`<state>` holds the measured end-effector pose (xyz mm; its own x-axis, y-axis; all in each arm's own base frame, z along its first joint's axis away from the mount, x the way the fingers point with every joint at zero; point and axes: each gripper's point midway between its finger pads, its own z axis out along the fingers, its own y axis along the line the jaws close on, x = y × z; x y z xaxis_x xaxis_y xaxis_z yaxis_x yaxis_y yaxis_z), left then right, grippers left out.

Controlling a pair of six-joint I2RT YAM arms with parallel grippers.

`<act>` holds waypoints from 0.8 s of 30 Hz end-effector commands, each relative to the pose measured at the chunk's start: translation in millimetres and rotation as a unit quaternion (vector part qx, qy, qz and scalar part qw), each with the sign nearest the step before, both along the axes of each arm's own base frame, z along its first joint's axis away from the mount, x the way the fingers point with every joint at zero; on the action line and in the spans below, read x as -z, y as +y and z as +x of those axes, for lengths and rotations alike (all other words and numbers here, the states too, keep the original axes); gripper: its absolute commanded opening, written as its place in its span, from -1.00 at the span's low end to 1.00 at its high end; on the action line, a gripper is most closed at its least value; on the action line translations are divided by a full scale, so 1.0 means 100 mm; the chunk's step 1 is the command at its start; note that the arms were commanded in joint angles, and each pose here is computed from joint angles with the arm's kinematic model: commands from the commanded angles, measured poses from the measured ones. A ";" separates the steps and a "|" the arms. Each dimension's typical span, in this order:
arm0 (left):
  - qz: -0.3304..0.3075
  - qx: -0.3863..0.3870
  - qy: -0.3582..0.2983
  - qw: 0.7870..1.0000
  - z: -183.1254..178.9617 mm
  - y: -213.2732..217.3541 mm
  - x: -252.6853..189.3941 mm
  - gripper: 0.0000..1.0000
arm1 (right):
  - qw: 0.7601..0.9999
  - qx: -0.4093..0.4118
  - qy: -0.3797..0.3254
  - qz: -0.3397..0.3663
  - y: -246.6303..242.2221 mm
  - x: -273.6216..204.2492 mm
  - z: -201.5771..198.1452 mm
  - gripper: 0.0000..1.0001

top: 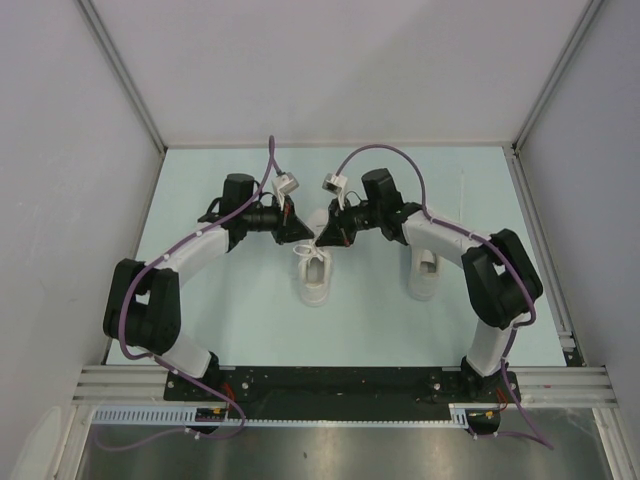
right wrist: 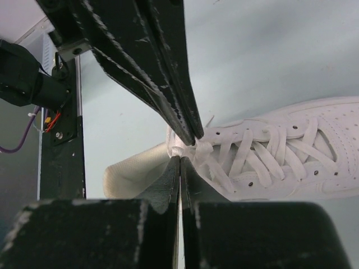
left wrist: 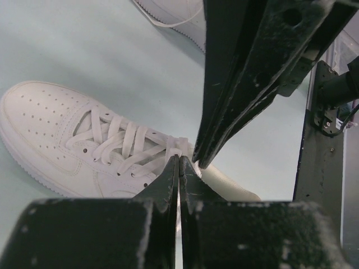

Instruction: Tie the shoes

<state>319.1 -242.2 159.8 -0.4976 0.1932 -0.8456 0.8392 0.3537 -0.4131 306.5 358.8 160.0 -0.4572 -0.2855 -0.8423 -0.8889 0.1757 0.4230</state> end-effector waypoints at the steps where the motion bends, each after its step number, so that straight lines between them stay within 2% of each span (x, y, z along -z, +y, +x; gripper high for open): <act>1: -0.028 0.021 -0.030 0.999 -0.06 -0.06 -0.24 -1.00 | 1.000 0.009 -0.006 0.007 0.10 0.02 0.11 -1.00; 6: -0.024 0.022 -0.028 0.999 -0.09 -0.05 -0.22 -1.00 | 1.000 0.025 -0.011 0.001 0.12 0.08 0.19 -1.00; 11: -0.022 0.021 -0.028 0.999 -0.09 -0.04 -0.20 -1.00 | 0.999 0.048 0.016 0.016 0.11 0.02 0.27 -1.00; 24: -0.016 0.041 -0.027 0.999 -0.16 -0.08 -0.17 -0.99 | 0.998 0.028 0.050 0.034 0.15 0.04 0.21 -1.00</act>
<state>312.9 -243.8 161.2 -0.4978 0.1930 -0.8455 0.8432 0.3359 -0.4198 322.2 366.9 146.1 -0.5747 -0.2220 -0.7877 -0.8162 0.2258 0.5318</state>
